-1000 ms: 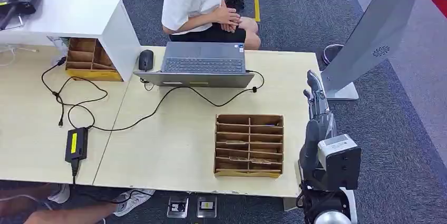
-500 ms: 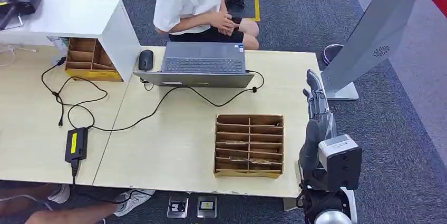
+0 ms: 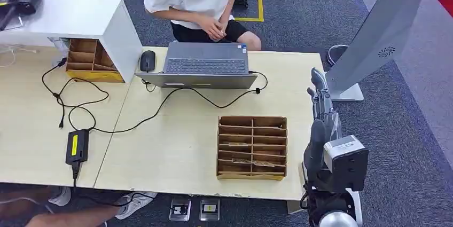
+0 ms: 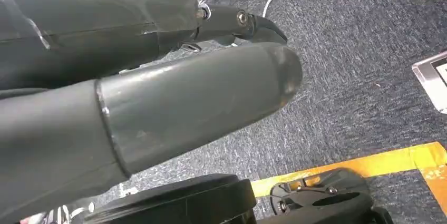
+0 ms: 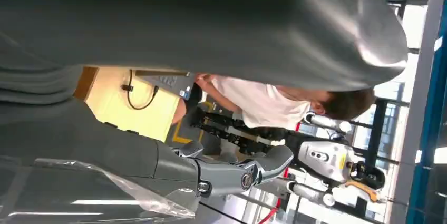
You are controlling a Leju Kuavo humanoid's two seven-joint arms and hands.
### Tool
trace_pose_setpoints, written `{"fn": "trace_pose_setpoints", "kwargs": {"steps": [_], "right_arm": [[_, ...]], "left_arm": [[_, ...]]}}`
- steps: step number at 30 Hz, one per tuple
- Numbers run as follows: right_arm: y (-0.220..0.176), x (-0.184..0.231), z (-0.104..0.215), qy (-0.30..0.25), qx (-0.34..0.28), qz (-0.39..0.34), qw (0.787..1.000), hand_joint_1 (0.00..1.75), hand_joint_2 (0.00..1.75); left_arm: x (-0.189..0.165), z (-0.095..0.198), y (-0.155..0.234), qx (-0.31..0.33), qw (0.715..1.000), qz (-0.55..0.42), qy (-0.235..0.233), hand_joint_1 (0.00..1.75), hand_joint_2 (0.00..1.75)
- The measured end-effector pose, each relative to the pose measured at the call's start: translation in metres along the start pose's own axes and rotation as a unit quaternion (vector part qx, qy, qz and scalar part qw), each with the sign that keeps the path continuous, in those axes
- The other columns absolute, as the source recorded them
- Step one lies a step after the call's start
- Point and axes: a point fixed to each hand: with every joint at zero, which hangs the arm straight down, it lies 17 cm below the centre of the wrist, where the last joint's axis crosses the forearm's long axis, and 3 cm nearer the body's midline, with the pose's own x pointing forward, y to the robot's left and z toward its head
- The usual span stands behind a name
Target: Pass the card to the sensor for recognition and then transmit it.
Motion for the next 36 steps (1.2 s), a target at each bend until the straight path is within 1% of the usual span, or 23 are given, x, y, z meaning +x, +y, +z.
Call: {"fn": "trace_pose_setpoints", "kwargs": {"steps": [22, 28, 29, 36], "right_arm": [[0.001, 0.003, -0.003, -0.008, 0.004, -0.002, 1.0, 0.0, 0.0], [0.002, 0.0, -0.003, -0.002, 0.007, 0.032, 0.999, 0.0, 0.0], [0.003, -0.001, -0.003, 0.0, 0.009, 0.037, 0.999, 0.0, 1.75], [0.008, -0.013, 0.001, 0.02, 0.023, 0.069, 0.997, 0.0, 1.75]], "left_arm": [[0.001, 0.0, 0.0, -0.001, 1.0, -0.003, -0.002, 0.0, 0.0], [0.001, 0.0, -0.001, -0.002, 1.0, -0.004, -0.003, 0.0, 0.0], [0.001, 0.0, -0.001, -0.002, 1.0, -0.004, -0.003, 0.0, 0.0], [0.001, 0.0, -0.001, -0.002, 1.0, -0.005, -0.004, 0.0, 0.0]]}}
